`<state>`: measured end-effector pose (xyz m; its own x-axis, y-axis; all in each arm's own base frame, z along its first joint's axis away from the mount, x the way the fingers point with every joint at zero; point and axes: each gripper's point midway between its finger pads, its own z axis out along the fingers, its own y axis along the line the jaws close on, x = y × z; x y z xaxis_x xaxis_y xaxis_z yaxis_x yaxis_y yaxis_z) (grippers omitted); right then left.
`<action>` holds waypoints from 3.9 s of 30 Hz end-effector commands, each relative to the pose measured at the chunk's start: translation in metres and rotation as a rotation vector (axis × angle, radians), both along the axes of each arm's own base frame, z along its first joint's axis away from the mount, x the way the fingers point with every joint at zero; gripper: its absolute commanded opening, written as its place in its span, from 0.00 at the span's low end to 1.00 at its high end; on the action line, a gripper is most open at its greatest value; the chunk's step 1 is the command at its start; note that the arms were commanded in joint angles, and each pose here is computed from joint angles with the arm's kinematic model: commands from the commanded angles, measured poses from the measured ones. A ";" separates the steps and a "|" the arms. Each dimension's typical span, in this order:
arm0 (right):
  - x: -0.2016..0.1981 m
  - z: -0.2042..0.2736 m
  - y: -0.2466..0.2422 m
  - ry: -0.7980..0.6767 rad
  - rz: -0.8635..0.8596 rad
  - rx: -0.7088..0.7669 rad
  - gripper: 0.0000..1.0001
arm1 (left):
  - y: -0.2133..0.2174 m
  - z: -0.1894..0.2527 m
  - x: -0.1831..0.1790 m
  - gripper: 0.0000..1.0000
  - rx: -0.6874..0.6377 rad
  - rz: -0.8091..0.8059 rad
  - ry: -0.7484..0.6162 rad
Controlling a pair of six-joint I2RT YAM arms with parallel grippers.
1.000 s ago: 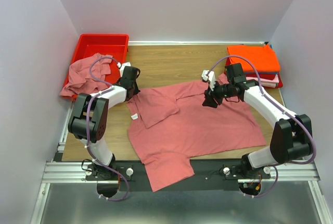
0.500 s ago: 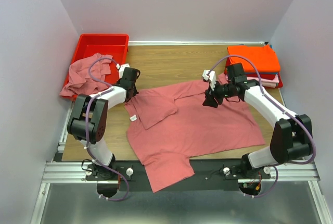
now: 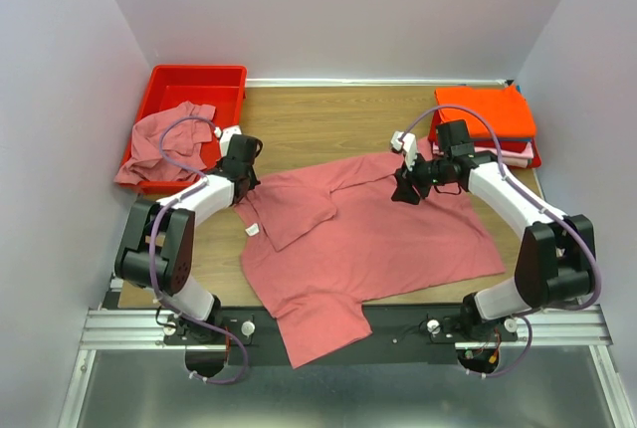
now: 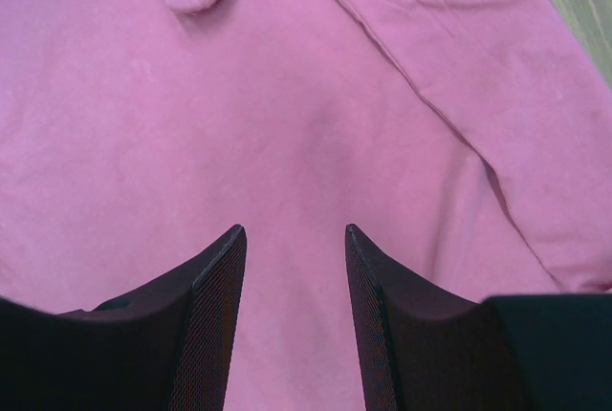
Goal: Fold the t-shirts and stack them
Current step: Fold the tshirt
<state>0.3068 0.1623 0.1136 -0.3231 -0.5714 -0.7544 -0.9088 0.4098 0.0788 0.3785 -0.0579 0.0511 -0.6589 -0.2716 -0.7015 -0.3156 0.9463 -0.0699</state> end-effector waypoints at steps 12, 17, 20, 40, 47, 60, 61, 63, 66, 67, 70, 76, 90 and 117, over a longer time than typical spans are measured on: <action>0.024 -0.011 -0.016 0.020 -0.154 -0.053 0.53 | 0.012 0.005 -0.022 0.10 -0.003 0.077 -0.021; 0.046 -0.009 -0.019 0.005 -0.246 -0.057 0.53 | 0.011 0.001 -0.037 0.10 -0.055 0.110 -0.008; 0.069 0.001 -0.020 -0.021 -0.304 -0.047 0.51 | 0.011 -0.001 -0.049 0.10 -0.097 0.133 0.000; 0.183 -0.007 -0.032 0.025 -0.696 -0.077 0.50 | 0.045 -0.011 -0.109 0.08 -0.263 0.399 0.041; 0.203 -0.018 -0.043 0.023 -0.820 -0.102 0.49 | 0.061 0.009 -0.107 0.07 -0.288 0.461 -0.081; 0.217 -0.038 -0.021 0.060 -0.827 -0.093 0.51 | 0.059 0.000 -0.103 0.07 -0.287 0.432 -0.047; 0.216 -0.039 -0.018 0.048 -0.828 -0.110 0.52 | 0.058 0.000 -0.103 0.07 -0.287 0.430 -0.046; 0.217 -0.043 -0.018 0.034 -0.850 -0.135 0.54 | 0.058 0.000 -0.103 0.07 -0.289 0.426 -0.046; 0.219 -0.047 -0.018 -0.014 -0.882 -0.194 0.56 | 0.057 0.000 -0.103 0.07 -0.292 0.423 -0.046; 0.219 -0.050 -0.017 -0.019 -0.896 -0.200 0.57 | 0.057 0.000 -0.103 0.07 -0.292 0.423 -0.046; 0.220 -0.056 -0.016 -0.053 -0.920 -0.251 0.58 | 0.057 0.001 -0.102 0.07 -0.292 0.421 -0.050; 0.223 -0.062 -0.035 -0.122 -0.992 -0.352 0.57 | 0.057 0.000 -0.102 0.07 -0.293 0.417 -0.048; 0.205 -0.049 -0.089 -0.175 -1.086 -0.413 0.38 | 0.055 0.003 -0.100 0.07 -0.296 0.404 -0.057; 0.200 -0.060 -0.039 0.021 -0.701 -0.252 0.24 | 0.055 0.009 -0.100 0.08 -0.301 0.399 -0.074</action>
<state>0.5131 0.1318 0.0866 -0.6206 -0.3861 -0.6825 -0.4184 0.8992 -0.1283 0.2767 -0.0047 0.0533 -0.4359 -0.6835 -0.5855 -0.6339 0.6950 -0.3393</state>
